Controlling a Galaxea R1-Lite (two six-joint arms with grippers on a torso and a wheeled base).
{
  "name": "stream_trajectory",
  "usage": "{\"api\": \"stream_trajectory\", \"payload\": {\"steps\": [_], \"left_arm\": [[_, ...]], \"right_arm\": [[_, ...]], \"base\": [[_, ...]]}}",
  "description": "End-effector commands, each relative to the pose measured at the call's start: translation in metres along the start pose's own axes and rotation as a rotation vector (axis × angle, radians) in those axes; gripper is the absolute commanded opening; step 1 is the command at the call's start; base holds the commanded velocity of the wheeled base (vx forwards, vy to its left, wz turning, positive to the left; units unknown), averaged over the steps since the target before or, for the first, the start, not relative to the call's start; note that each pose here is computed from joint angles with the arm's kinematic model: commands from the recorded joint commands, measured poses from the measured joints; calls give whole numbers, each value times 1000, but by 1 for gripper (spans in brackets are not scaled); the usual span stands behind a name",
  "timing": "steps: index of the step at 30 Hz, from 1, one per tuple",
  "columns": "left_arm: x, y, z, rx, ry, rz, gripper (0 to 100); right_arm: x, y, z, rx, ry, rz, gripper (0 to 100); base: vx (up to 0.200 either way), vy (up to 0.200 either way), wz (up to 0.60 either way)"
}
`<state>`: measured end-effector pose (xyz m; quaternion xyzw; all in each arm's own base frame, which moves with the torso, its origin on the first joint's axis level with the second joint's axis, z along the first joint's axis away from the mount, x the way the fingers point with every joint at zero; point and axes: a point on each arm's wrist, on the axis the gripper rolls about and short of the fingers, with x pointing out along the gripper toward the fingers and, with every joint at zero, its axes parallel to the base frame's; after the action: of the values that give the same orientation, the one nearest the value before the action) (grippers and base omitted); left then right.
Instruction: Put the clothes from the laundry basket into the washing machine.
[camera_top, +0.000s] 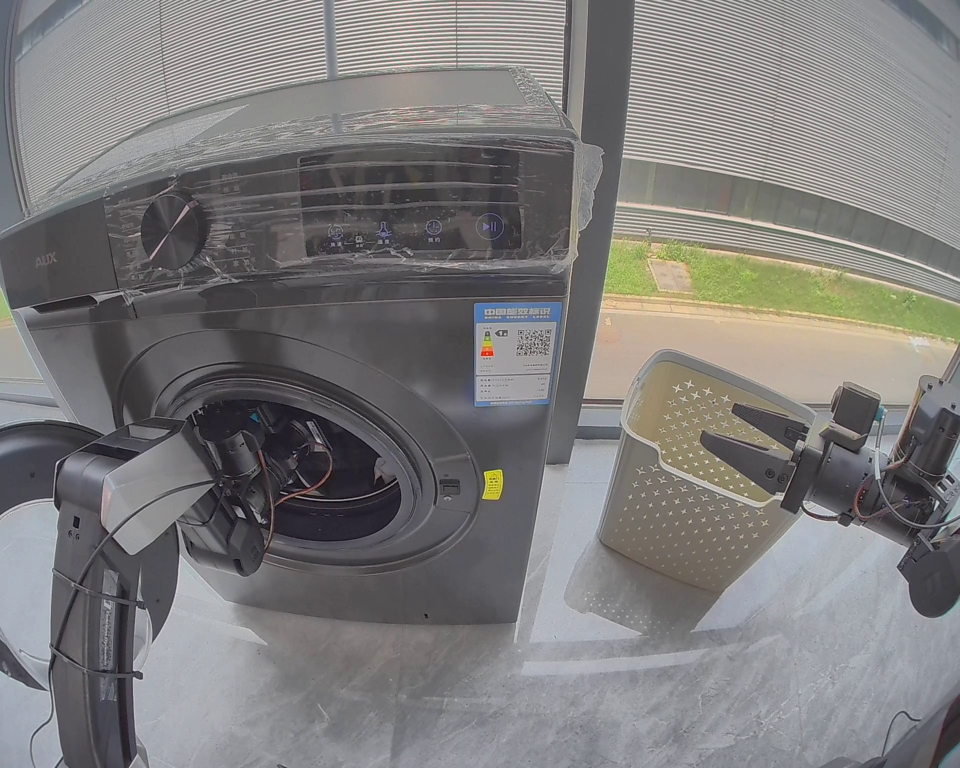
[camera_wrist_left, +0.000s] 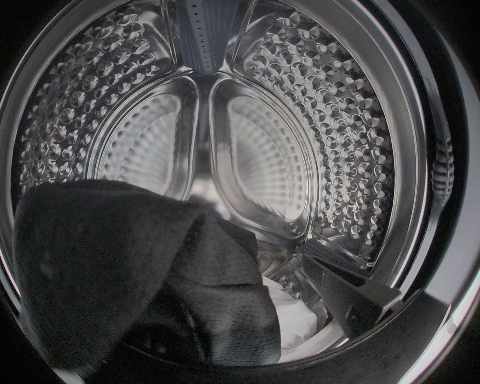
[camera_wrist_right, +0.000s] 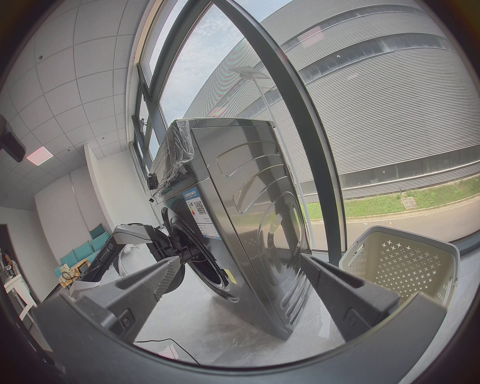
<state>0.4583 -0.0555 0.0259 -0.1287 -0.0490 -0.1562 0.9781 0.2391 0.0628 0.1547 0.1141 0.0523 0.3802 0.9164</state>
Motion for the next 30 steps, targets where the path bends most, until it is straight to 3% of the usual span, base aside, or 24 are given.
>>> {"api": "stream_trajectory", "payload": {"steps": [1, 10, 13, 15, 17, 20, 22, 23, 24, 26, 30], "left_arm": [[6, -1, 11, 9, -44, -11, 100], [1, -3, 8, 4, -21, -10, 100], [3, -5, 16, 7, -43, -16, 100], [6, -12, 29, 13, -89, -39, 100], [4, -16, 25, -1, -92, -55, 100], [-10, -14, -3, -42, -1, -54, 100], [-13, -16, -4, -51, 14, -62, 100], [-16, -27, -2, -70, 32, -90, 100], [-15, -29, 0, -78, 25, -98, 100], [-9, -29, 5, -68, -7, -107, 100], [-7, -18, 9, -51, -29, -80, 100]], "right_arm": [[-1, 1, 0, 0, 0, 1, 100], [-1, 0, 0, -1, -2, 0, 100], [-1, 0, 0, -1, -2, 0, 100], [-1, 0, 1, -2, -3, 0, 100], [-1, 1, 0, 0, 0, 1, 100], [2, 1, 0, 0, 2, 13, 100], [4, 4, 0, 0, 5, 30, 100], [12, 13, -4, 1, 24, 96, 100], [16, 17, -6, 1, 35, 122, 100], [23, 22, -8, 0, 43, 151, 100], [29, 23, -9, 0, 47, 165, 100]], "base": [[0, 0, 0], [0, 0, 0], [0, 0, 0], [0, 0, 0], [0, 0, 0], [0, 0, 0], [0, 0, 0], [0, 0, 0], [0, 0, 0], [0, 0, 0], [0, 0, 0]]}}
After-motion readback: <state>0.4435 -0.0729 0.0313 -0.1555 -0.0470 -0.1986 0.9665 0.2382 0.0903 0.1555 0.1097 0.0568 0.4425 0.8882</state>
